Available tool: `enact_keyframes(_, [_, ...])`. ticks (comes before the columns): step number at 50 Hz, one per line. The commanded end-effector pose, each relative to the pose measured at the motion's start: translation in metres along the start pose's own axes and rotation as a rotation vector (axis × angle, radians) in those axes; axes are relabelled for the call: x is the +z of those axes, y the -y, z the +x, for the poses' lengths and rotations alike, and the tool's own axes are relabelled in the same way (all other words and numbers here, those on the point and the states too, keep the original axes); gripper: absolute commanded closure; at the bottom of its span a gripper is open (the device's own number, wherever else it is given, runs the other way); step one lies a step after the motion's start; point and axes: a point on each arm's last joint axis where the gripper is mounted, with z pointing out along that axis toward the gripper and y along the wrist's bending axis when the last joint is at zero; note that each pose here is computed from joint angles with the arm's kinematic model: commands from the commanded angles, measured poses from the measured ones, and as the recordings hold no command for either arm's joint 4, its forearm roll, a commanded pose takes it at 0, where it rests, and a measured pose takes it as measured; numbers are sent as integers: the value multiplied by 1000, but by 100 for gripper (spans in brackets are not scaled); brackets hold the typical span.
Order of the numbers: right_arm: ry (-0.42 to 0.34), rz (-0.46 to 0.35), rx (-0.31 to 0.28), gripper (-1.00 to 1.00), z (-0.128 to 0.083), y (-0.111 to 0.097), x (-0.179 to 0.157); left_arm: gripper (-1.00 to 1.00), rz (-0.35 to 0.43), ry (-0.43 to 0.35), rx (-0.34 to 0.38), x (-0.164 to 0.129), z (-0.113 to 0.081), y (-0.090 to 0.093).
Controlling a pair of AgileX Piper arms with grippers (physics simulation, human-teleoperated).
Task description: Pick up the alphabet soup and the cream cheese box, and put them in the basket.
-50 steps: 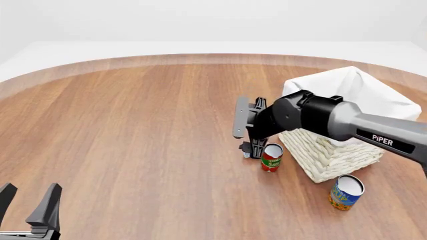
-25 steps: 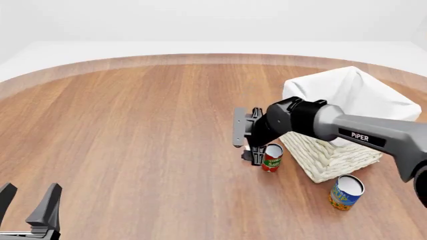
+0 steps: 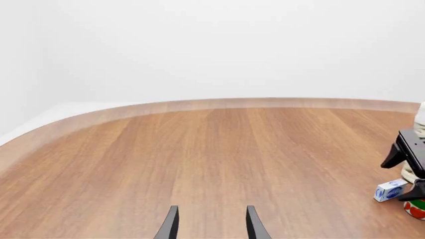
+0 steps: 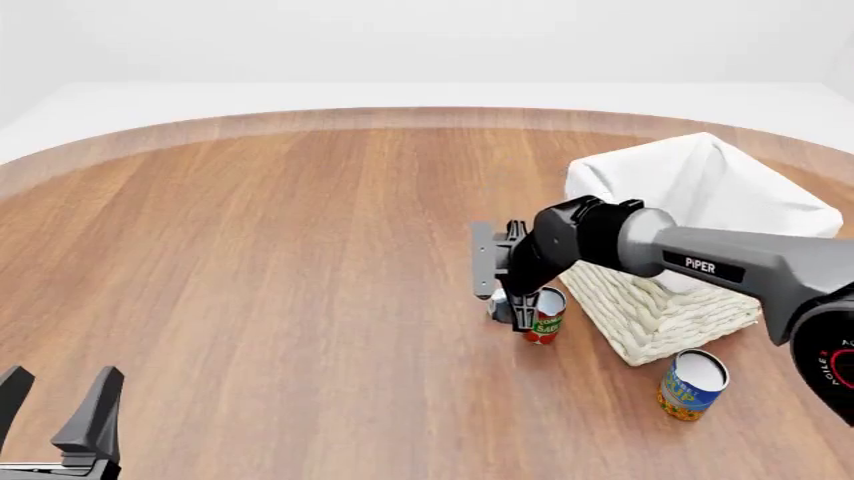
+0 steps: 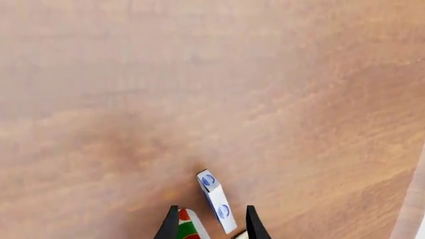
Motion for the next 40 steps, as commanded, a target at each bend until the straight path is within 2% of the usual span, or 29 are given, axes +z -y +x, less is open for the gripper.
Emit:
enact_keyframes(1, [-3, -8, -10, -100, -2, 3, 6, -100, 0, 0, 0, 0, 0, 0])
enact_keyframes(40, [-6, -30, -12, -100, -10, 8, 19, -100, 0, 0, 0, 0, 0, 0])
